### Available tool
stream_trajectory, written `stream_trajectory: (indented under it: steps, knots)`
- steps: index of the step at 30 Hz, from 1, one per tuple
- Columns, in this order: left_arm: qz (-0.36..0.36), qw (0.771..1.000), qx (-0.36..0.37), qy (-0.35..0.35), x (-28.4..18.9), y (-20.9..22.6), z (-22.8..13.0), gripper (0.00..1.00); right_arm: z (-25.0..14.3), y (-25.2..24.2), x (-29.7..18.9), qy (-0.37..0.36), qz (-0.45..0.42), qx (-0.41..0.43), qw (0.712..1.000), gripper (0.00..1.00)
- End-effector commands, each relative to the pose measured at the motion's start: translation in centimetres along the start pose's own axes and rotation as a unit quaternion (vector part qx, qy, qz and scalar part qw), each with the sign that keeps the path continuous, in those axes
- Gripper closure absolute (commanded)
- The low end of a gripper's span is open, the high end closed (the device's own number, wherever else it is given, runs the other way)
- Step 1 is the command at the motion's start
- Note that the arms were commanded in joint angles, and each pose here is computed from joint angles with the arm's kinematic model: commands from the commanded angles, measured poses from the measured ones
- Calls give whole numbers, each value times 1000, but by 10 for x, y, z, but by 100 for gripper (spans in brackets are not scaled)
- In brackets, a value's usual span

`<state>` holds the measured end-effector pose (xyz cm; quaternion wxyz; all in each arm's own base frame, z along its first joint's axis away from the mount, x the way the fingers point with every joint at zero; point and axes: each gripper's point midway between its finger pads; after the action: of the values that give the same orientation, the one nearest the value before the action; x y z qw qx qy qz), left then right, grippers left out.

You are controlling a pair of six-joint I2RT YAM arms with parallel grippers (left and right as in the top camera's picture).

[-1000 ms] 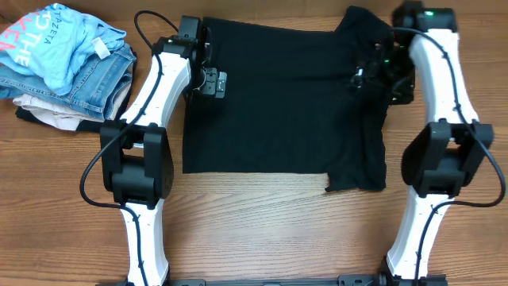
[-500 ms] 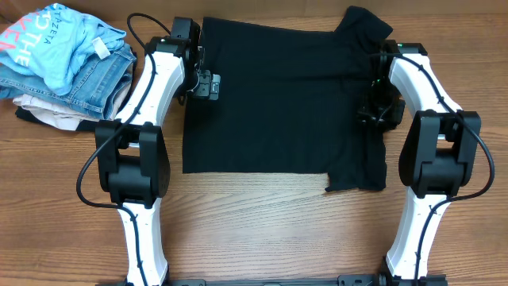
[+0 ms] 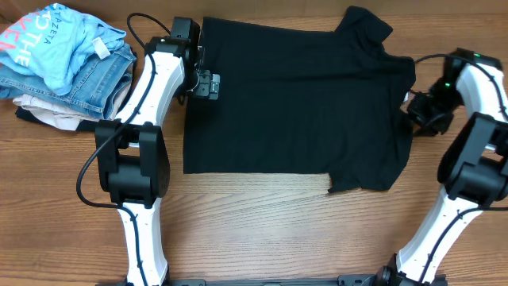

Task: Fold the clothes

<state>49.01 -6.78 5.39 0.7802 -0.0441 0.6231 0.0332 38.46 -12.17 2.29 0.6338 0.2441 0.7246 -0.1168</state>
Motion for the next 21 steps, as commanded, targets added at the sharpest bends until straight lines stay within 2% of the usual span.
stream_trajectory:
  steps: [1,3,6,9,11,13,21]
  knots:
    - [-2,1000,3,-25,-19,3,11,0,1,-8,-16,-9,46,23,999,53]
    - [-2,1000,-7,-27,-33,13,13,0,1,-14,-25,-15,74,24,997,47]
    - [-5,998,-24,-57,-93,29,24,0,-3,-6,-66,-58,84,1,995,43]
    - [-35,992,-29,-114,-174,29,27,0,-25,14,-131,-125,107,-36,986,23]
    - [-66,984,-28,-162,-234,25,16,0,-50,26,-179,-177,124,-53,975,21]
    - [-72,981,-44,-173,-267,28,-4,0,-78,32,-212,-214,122,-75,966,21]
    - [-51,990,-111,-74,-292,46,-93,0,-173,32,-261,-258,101,-90,957,21]
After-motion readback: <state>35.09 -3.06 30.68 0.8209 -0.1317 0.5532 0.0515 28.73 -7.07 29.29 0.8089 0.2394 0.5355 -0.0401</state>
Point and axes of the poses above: each gripper's point midway between its finger pads, its own x axis out along the fingers, its own y axis along the line the jaws close on, z = x × y, and after that the axes turned 9 degrees about -x, right-handed
